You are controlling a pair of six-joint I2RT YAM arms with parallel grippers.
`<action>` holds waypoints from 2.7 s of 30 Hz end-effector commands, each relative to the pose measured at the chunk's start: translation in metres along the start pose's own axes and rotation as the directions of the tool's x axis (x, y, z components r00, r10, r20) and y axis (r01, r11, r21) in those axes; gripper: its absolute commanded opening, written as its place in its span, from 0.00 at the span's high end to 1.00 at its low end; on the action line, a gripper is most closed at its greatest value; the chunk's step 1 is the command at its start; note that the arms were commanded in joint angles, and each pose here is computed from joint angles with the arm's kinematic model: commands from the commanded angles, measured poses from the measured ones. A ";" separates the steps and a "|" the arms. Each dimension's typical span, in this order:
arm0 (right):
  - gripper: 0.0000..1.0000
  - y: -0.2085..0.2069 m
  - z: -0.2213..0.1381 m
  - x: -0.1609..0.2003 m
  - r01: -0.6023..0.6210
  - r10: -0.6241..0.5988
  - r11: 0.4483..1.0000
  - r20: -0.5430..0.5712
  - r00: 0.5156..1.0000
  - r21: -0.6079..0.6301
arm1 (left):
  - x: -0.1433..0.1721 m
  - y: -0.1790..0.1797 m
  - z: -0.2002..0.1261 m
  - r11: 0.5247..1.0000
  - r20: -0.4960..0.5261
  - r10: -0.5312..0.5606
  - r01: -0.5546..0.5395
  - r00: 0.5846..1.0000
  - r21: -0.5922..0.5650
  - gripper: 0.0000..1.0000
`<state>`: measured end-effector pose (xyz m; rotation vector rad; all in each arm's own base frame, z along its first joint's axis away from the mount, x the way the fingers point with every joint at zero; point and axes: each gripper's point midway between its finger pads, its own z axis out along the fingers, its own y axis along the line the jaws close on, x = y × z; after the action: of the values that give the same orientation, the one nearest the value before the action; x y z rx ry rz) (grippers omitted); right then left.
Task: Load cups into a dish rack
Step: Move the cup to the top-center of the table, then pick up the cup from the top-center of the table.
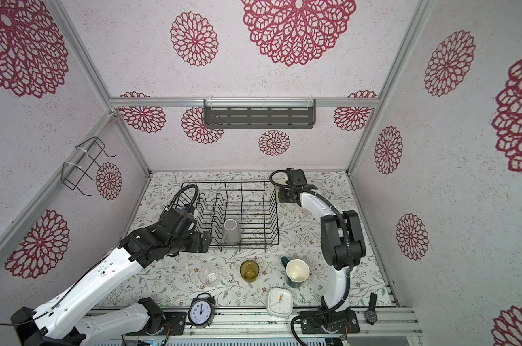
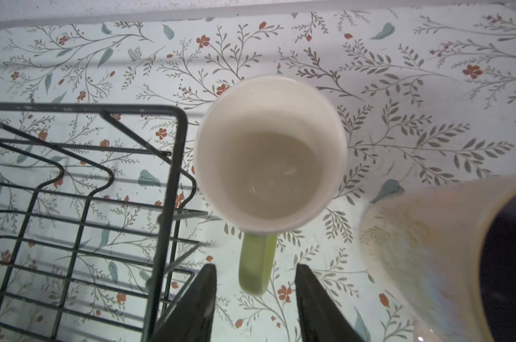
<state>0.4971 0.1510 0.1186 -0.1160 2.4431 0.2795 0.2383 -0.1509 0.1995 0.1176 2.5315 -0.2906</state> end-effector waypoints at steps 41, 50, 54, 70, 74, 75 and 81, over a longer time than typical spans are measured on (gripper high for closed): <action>0.96 -0.016 -0.046 0.046 0.060 -0.039 0.987 -0.135 0.990 0.152 | -0.011 -0.021 0.020 0.995 0.020 -0.046 0.044 0.999 0.090 0.05; 0.93 -0.019 -0.065 0.103 0.105 -0.066 0.980 -0.224 0.972 0.167 | -0.021 -0.029 0.024 0.993 0.028 -0.040 0.037 0.999 0.110 0.05; 0.76 -0.021 -0.067 0.109 0.108 -0.065 0.980 -0.243 0.968 0.168 | -0.023 -0.033 0.024 0.992 0.025 -0.041 0.038 0.999 0.122 0.05; 0.65 -0.017 -0.050 0.118 0.088 -0.050 0.990 -0.310 0.949 0.111 | -0.018 -0.022 0.019 0.995 0.035 -0.048 0.045 0.998 0.086 0.05; 0.65 -0.019 -0.047 0.126 0.092 -0.048 0.989 -0.333 0.942 0.117 | -0.017 -0.021 0.019 0.996 0.034 -0.041 0.038 0.999 0.083 0.05; 0.65 -0.021 -0.047 0.126 0.094 -0.049 0.988 -0.331 0.942 0.121 | -0.017 -0.021 0.019 0.996 0.035 -0.039 0.036 0.999 0.081 0.05; 0.72 -0.025 -0.044 0.127 0.099 -0.048 0.985 -0.320 0.946 0.144 | -0.018 -0.020 0.018 0.996 0.037 -0.041 0.038 0.998 0.080 0.05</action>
<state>0.3716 0.1184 0.0634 -0.2015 2.7824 0.0571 0.2584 -0.1814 0.1951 0.1095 2.5028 -0.4208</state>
